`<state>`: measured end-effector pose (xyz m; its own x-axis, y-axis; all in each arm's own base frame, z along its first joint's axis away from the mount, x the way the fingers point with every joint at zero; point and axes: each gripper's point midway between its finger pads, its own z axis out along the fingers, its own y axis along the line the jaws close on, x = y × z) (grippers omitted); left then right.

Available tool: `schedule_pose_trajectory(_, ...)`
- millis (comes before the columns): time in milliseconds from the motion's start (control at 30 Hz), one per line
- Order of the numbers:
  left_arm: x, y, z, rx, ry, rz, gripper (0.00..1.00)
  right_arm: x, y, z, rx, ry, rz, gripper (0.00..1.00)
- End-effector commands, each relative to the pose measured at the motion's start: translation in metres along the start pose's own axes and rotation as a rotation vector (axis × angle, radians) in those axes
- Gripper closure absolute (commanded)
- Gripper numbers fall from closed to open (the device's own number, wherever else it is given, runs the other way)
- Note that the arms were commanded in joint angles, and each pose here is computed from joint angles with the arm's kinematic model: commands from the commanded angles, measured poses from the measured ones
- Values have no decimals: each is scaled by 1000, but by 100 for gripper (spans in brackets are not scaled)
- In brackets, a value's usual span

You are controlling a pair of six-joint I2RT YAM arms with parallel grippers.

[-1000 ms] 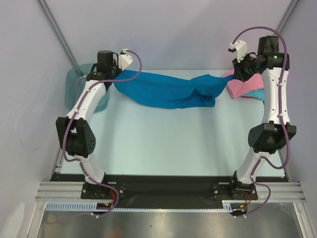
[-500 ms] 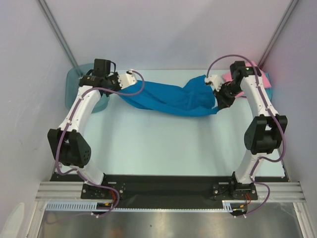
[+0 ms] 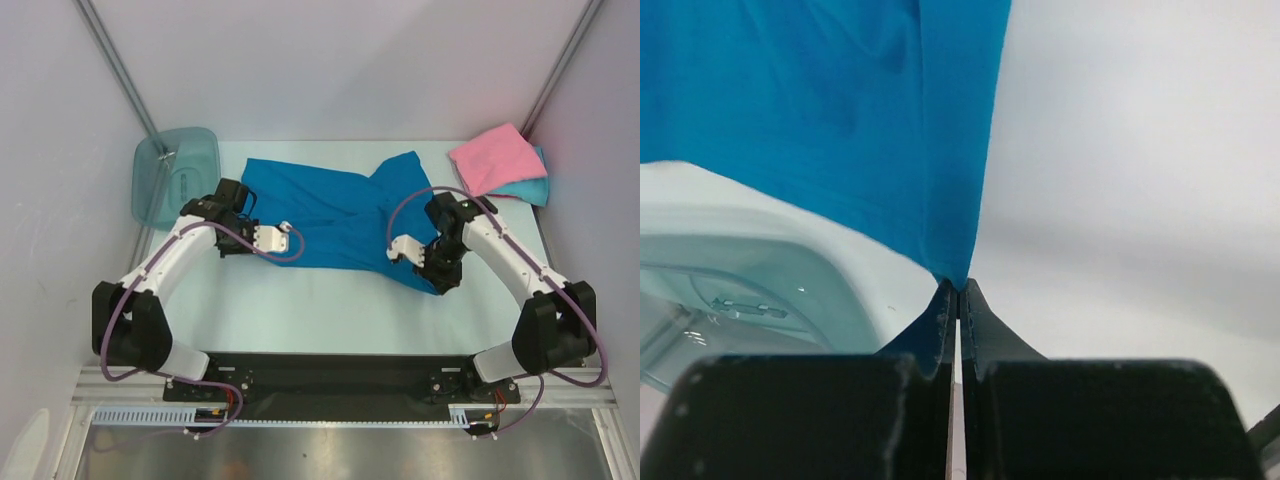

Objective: Fold and stack the t-shirts
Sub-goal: Flatten the tshirt out

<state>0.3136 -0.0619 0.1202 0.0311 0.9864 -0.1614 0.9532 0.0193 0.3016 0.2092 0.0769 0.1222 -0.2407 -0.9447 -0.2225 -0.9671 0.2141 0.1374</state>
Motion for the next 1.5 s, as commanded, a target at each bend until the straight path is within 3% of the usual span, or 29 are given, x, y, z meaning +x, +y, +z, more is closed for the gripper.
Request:
schedule_pose_trajectory(0,1,-9,-8,-5,-9,123,100,19,15,5,-1,90,-111,100)
schedule_pose_trajectory(533,26,-98,7,266,60,275,100,44,73,43,-67,207,-318,100)
schedule_pose_trajectory(1067,51,-127,19,402,161,302,100,74,75,53,-73,312,-373,100)
schedule_pose_trajectory(1100,53,-128,20,414,174,290,100,71,73,52,-66,306,-373,95)
schedule_pose_trajectory(1133,54,-123,20,405,191,284,96,68,71,50,-53,301,-357,85)
schedule_pose_trajectory(1167,55,-123,22,423,204,256,67,63,66,46,-28,290,-343,68)
schedule_pose_trajectory(1200,57,-122,20,434,207,232,52,59,60,44,-6,279,-327,39)
schedule_pose_trajectory(1233,52,-111,18,409,188,212,45,57,57,41,11,266,-308,33)
schedule_pose_trajectory(1267,52,-105,17,396,173,173,34,50,48,33,43,235,-285,29)
schedule_pose_trajectory(1300,50,-101,15,396,161,157,15,47,45,29,51,212,-271,27)
schedule_pose_trajectory(1333,48,-88,11,361,157,148,8,44,42,25,61,201,-264,27)
schedule_pose_trajectory(1467,41,-40,-8,236,97,34,0,26,18,-4,102,87,-127,26)
